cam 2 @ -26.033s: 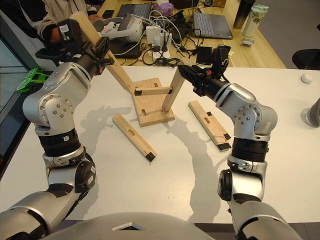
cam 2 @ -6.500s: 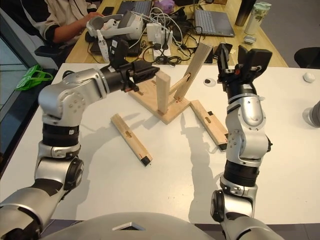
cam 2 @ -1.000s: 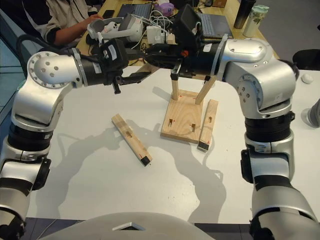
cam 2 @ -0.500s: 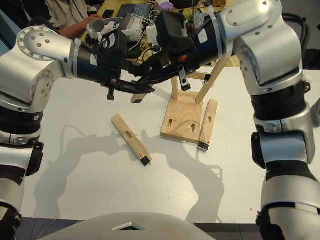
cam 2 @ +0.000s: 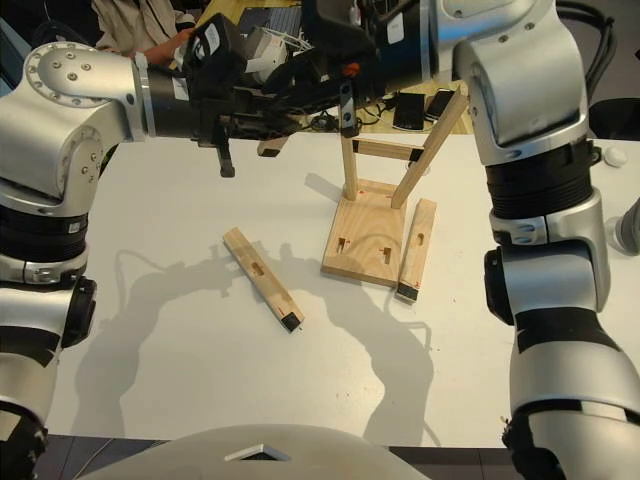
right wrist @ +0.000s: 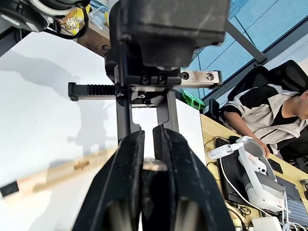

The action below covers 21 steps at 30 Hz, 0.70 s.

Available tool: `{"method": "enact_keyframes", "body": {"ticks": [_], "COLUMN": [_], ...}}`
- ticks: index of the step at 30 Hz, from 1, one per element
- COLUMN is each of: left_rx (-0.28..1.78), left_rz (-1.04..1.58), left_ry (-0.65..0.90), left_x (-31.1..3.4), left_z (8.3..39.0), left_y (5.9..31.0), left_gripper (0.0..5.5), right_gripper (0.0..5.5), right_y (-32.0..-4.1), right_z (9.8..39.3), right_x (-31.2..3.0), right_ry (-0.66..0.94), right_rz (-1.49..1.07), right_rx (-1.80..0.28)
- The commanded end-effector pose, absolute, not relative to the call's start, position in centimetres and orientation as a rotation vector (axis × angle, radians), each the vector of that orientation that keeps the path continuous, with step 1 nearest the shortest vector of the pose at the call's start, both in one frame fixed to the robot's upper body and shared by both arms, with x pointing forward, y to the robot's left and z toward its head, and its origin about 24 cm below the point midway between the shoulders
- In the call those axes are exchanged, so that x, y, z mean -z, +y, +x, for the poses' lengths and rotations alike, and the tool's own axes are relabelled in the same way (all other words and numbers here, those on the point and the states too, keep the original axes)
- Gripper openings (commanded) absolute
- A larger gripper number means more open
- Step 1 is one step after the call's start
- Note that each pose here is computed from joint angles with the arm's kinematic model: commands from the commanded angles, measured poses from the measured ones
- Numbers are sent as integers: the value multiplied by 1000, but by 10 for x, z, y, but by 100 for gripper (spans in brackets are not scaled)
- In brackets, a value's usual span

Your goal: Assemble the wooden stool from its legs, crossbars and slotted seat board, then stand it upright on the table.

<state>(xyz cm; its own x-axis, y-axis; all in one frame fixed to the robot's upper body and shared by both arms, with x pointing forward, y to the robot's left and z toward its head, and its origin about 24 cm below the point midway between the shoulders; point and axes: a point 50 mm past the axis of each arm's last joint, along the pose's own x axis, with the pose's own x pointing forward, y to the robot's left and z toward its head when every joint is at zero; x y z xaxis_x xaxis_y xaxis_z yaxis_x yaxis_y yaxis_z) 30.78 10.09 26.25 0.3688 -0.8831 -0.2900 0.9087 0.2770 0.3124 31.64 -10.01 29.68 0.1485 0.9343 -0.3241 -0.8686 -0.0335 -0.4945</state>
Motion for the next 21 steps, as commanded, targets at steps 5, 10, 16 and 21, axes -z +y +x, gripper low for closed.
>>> {"method": "enact_keyframes", "body": {"ticks": [5,10,16,21], "left_rx": [1208,1318,1512,1507], "left_rz": [313,190,-65,-199], "left_ry": [-7,18,89,101], "left_x": [-265,-261,-264,-268], "left_z": [293,278,268,278], "left_y": [100,96,92,95], "left_gripper": [60,60,60,51], "right_gripper": [51,53,53,109], "right_y": [-128,-149,-151,-150], "right_z": [328,337,335,341], "right_x": [-288,-300,-309,-307], "right_ry": [-180,-288,-304,-345], "right_rz": [-323,-18,370,553], "right_rx": [-1220,-1088,-1277,-1251]}}
